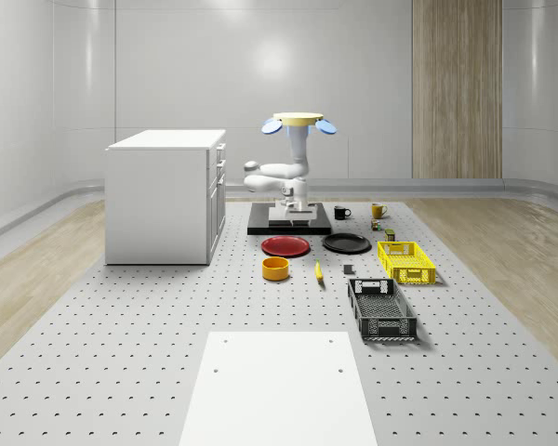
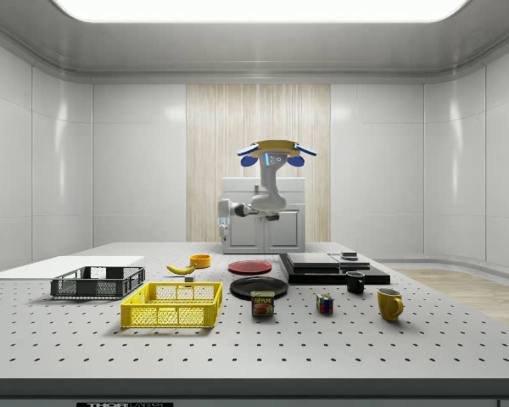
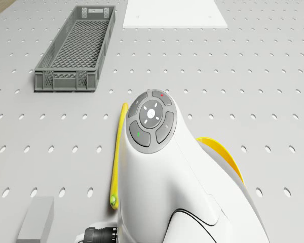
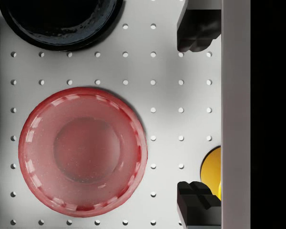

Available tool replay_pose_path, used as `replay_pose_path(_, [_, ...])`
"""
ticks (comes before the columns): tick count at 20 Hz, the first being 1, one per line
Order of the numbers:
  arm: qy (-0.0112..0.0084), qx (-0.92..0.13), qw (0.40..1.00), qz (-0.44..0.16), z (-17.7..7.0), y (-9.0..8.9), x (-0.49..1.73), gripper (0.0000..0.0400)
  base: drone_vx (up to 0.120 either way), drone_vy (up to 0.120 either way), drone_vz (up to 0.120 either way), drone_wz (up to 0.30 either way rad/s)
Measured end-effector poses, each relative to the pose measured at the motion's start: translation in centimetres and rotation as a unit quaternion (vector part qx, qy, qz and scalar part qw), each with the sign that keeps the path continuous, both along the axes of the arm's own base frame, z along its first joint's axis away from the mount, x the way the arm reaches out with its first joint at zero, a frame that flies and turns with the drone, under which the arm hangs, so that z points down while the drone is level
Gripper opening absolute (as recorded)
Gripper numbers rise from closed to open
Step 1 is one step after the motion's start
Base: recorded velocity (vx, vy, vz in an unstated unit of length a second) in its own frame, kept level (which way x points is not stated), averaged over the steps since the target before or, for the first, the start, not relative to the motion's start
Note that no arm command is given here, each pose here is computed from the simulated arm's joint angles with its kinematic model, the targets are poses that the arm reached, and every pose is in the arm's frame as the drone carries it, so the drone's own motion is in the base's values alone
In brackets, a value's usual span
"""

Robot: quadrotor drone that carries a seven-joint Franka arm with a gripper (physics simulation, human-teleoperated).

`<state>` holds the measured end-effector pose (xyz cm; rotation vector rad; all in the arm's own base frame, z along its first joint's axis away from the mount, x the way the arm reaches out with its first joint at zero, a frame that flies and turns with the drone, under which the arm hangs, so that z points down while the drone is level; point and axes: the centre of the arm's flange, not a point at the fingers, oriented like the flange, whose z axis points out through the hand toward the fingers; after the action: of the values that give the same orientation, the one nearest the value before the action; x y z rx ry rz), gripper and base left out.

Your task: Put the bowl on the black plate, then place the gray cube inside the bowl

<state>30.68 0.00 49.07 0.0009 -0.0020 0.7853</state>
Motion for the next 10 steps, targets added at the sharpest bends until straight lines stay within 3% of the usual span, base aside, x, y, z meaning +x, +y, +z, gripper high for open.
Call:
replay_pose_path(4, [0.0000, 0.000, 1.000, 0.000, 0.00, 0.00, 0.00, 0.0400, 0.120, -0.100, -0.010, 0.000])
replay_pose_path(10, [0.0000, 0.000, 1.000, 0.000, 0.00, 0.00, 0.00, 0.0400, 0.120, 0.000, -0.120, 0.000])
